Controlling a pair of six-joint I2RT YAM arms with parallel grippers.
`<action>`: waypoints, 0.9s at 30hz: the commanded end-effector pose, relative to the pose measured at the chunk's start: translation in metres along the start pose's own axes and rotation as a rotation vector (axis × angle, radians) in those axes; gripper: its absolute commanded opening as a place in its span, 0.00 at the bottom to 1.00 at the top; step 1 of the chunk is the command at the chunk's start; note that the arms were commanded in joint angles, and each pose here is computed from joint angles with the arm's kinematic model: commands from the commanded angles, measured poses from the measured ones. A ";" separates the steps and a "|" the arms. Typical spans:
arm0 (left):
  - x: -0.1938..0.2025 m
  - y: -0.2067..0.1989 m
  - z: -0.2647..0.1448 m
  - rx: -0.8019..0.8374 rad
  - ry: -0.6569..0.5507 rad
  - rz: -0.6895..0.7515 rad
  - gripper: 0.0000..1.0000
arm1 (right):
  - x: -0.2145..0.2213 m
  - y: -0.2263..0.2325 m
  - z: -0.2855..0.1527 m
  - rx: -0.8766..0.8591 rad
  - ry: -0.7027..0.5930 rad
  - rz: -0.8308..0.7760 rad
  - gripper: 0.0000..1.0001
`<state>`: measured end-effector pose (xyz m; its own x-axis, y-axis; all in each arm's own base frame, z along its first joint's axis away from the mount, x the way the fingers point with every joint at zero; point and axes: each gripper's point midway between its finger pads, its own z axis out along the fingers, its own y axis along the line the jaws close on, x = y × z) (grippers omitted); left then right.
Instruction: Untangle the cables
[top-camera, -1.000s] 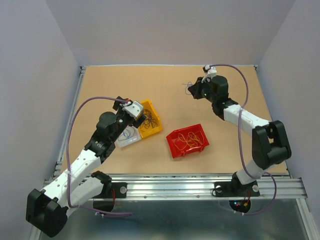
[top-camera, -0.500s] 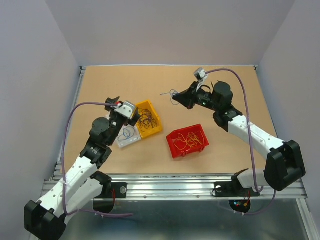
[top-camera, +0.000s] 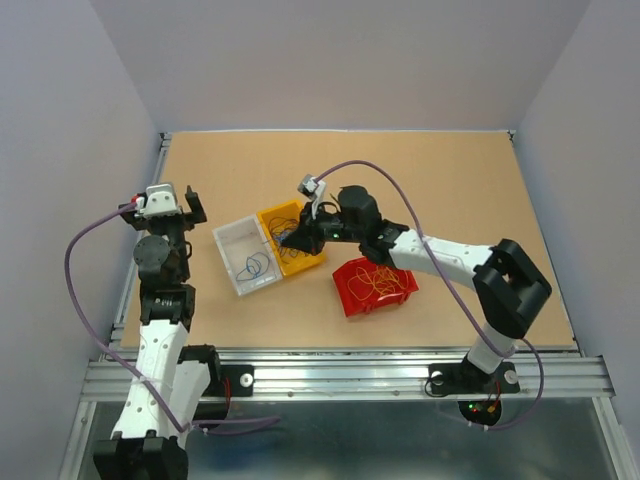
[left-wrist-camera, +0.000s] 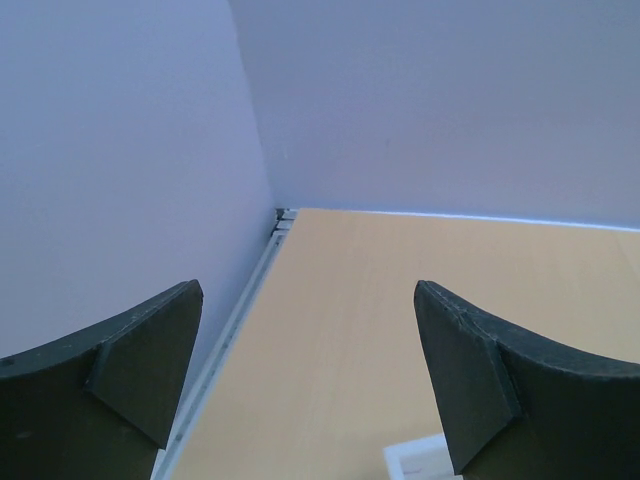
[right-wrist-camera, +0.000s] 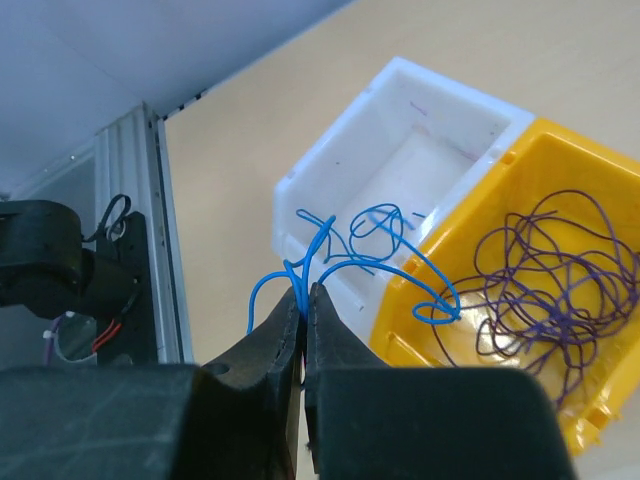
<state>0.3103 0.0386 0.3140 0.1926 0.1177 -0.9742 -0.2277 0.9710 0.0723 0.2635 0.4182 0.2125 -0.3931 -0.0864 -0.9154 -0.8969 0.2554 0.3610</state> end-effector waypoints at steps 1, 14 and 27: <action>-0.022 0.006 0.012 0.036 -0.067 -0.100 0.99 | -0.036 0.026 0.037 -0.021 -0.055 -0.085 0.01; -0.024 0.007 0.007 0.091 -0.100 -0.084 0.99 | 0.012 -0.031 0.121 0.162 0.049 -0.017 0.01; -0.018 -0.012 0.006 0.202 -0.088 -0.043 0.99 | -0.013 -0.015 0.075 0.278 -0.007 -0.087 0.62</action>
<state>0.3186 0.0357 0.3151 0.2200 0.0524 -0.9741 -0.0696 0.9969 0.0380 0.3047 0.5046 0.1358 -0.4189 -0.2074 -0.8840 -0.8291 0.4844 0.2792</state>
